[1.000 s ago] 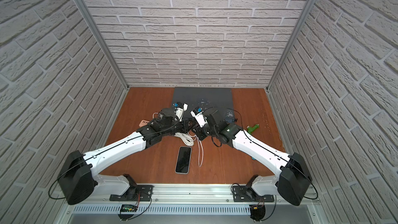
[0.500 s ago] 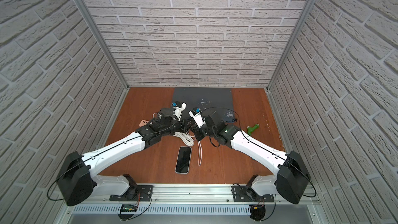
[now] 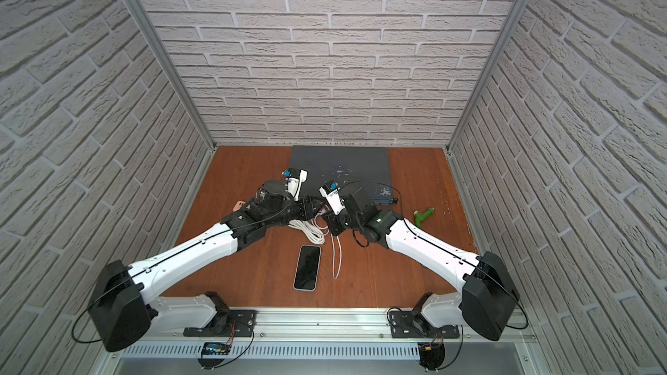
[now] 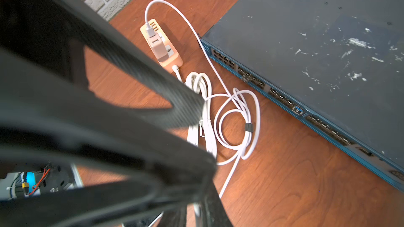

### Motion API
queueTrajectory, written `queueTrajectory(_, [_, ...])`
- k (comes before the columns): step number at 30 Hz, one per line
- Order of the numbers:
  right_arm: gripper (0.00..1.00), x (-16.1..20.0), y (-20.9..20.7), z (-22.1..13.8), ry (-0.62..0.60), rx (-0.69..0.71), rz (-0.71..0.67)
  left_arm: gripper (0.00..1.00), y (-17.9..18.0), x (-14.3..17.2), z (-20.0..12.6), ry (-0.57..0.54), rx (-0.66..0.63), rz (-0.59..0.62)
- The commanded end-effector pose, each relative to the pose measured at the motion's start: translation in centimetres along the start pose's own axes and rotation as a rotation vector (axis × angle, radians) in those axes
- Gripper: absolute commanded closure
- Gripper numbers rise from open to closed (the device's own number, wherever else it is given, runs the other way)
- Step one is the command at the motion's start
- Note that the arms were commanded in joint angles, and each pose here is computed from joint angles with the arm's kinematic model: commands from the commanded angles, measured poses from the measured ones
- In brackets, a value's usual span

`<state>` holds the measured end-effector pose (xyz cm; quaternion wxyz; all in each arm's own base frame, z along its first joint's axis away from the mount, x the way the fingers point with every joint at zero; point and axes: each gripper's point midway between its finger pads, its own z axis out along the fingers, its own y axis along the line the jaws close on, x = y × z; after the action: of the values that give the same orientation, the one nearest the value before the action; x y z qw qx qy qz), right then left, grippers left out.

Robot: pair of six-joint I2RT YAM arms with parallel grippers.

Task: Plug the charging cable into the phone
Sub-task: Pick up the charging cable from the center of the board.

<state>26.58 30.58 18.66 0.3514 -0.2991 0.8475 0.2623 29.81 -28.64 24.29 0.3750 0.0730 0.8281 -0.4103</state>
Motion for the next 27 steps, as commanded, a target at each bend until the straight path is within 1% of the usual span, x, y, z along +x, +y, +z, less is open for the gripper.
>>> queueTrajectory(1, [0.97,-0.2,-0.3,-0.6,-0.025,0.021,-0.006,0.52,0.4,-0.7,-0.6,-0.029,-0.007,0.000])
queueTrajectory(3, [0.97,-0.1,-0.5,-0.8,-0.029,0.027,-0.005,0.48,0.5,-0.9,-0.7,-0.029,-0.012,-0.002])
queueTrajectory(8, [0.97,0.1,-0.7,-1.3,-0.029,0.040,-0.011,0.34,0.9,-1.2,-1.4,-0.037,-0.045,-0.002])
queueTrajectory(11, [0.97,0.0,-0.8,-1.8,-0.039,0.047,-0.016,0.29,1.3,-1.2,-2.0,-0.042,-0.067,-0.004])
queueTrajectory(15, [0.97,0.0,-1.4,-2.6,-0.052,0.063,-0.014,0.14,2.3,-1.3,-2.9,-0.037,-0.123,-0.012])
queueTrajectory(17, [0.97,0.2,-1.7,-2.9,-0.050,0.072,-0.009,0.03,2.8,-1.4,-3.6,-0.041,-0.159,-0.012])
queueTrajectory(18, [0.97,0.3,-2.0,-3.1,-0.049,0.077,-0.007,0.02,3.2,-1.3,-3.9,-0.039,-0.182,-0.012])
queueTrajectory(22, [0.97,0.5,-3.0,-3.9,-0.050,0.110,0.006,0.02,5.0,-0.7,-5.4,-0.019,-0.298,-0.010])
queueTrajectory(27, [0.97,0.3,-4.1,-5.1,-0.056,0.162,0.025,0.02,7.3,0.6,-7.0,0.065,-0.467,0.000])
